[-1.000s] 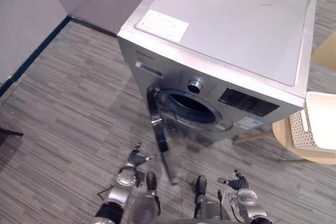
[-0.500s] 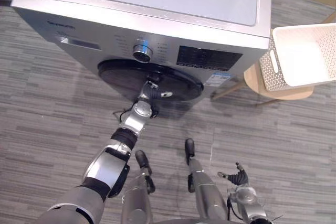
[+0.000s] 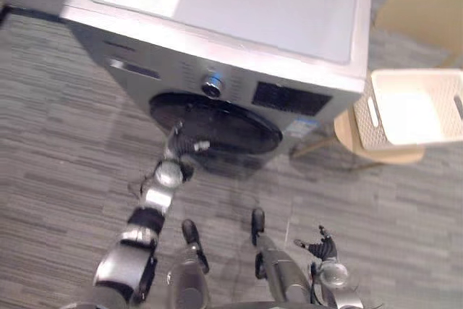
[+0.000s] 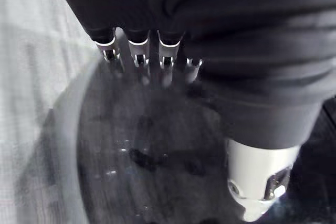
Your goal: Pick up the laundry basket with both hands and put the clothes into the washing machine.
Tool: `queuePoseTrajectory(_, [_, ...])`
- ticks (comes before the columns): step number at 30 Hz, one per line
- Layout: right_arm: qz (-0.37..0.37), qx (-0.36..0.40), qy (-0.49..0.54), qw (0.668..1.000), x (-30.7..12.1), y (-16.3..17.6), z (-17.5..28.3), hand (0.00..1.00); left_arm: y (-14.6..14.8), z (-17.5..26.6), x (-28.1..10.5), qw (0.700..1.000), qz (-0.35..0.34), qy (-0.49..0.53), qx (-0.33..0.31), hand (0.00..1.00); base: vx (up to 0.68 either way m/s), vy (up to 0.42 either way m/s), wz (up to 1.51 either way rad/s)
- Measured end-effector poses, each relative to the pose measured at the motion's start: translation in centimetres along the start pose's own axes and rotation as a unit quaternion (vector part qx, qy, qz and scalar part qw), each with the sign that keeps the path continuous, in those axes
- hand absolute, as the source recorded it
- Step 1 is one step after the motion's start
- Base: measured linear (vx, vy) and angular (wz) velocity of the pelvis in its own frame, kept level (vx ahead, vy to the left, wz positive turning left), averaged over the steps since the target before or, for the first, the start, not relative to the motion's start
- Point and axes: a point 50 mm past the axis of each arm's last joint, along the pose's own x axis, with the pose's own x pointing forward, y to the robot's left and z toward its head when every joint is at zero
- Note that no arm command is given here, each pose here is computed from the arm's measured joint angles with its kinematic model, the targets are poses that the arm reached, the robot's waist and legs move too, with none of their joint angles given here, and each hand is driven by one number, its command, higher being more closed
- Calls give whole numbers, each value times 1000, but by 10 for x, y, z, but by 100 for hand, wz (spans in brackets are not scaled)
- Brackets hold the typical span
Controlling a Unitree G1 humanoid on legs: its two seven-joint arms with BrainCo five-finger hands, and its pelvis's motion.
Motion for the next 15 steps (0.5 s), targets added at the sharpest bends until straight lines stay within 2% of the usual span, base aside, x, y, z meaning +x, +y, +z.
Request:
queuePoseTrajectory(2, [4,-7,17,1000,3,-1,-4,0,5,-44,-15,997,13,73,-14,0,93,72,106])
queuePoseTrajectory(8, [4,-7,19,1000,5,-3,-3,0,21,-79,-26,987,47,144,-50,0,118,102,104])
queuePoseTrajectory(10, [12,4,24,1000,6,3,-1,0,34,-95,-34,981,73,171,-63,0,96,114,51])
queuePoseTrajectory(15, [27,-9,25,999,8,10,3,0,40,-118,-49,970,93,210,-81,0,66,91,32])
